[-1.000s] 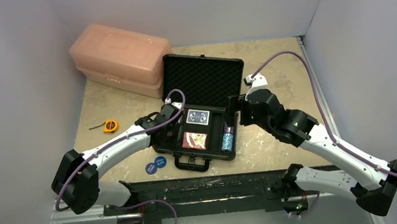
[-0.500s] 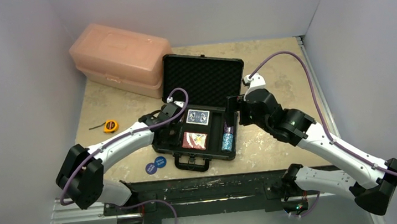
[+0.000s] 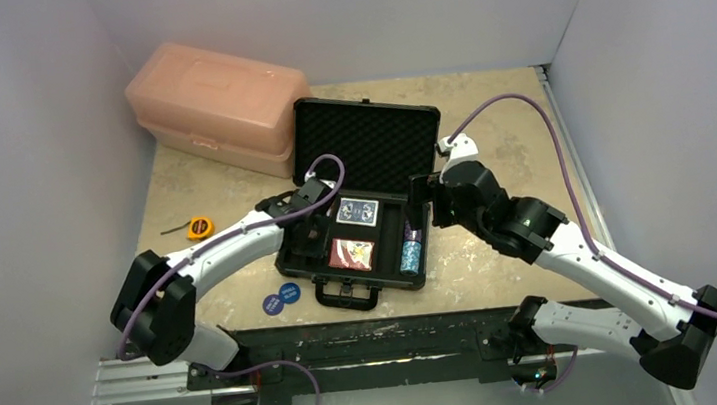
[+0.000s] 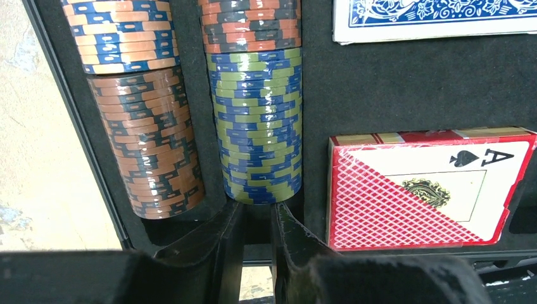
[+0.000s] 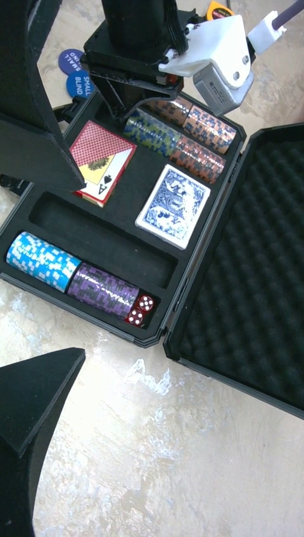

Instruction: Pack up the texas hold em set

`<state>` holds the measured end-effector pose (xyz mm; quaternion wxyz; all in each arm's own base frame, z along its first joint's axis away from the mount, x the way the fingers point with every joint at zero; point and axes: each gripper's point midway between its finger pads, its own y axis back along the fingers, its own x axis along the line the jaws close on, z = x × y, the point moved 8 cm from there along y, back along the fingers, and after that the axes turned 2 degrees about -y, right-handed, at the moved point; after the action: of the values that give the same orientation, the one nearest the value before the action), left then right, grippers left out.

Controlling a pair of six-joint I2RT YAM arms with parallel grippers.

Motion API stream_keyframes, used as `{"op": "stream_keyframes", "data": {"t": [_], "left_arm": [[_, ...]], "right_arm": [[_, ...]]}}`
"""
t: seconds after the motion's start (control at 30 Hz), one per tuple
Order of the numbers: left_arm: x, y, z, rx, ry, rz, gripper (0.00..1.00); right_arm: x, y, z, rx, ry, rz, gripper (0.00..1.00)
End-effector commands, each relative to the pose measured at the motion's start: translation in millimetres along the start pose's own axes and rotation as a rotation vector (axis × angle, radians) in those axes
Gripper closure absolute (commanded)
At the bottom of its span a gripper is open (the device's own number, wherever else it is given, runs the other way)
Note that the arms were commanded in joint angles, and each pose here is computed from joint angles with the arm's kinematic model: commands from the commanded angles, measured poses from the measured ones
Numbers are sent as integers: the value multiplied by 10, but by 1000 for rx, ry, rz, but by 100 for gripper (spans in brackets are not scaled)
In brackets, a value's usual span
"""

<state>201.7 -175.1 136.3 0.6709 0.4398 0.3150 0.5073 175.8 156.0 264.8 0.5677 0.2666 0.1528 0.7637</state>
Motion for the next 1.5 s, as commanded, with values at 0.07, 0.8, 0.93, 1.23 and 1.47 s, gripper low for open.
{"op": "stream_keyframes", "data": {"t": [0.07,0.8,0.93,1.23,1.47], "left_arm": [[-55,8,489,-158,18,-31,82],[200,-75,1024,-188,21,-6,82],[227,-73,1098,-188,21,-4,82],[253,133,958,-214,42,-41,74],[352,393,660,-223,67,-12,58]], "right_arm": [[3,-28,55,-24,6,3,1],[4,-30,89,-24,2,-2,1],[4,-24,87,-24,0,0,1],[3,-22,85,-25,-1,2,1],[18,-39,84,-22,2,10,1]]}}
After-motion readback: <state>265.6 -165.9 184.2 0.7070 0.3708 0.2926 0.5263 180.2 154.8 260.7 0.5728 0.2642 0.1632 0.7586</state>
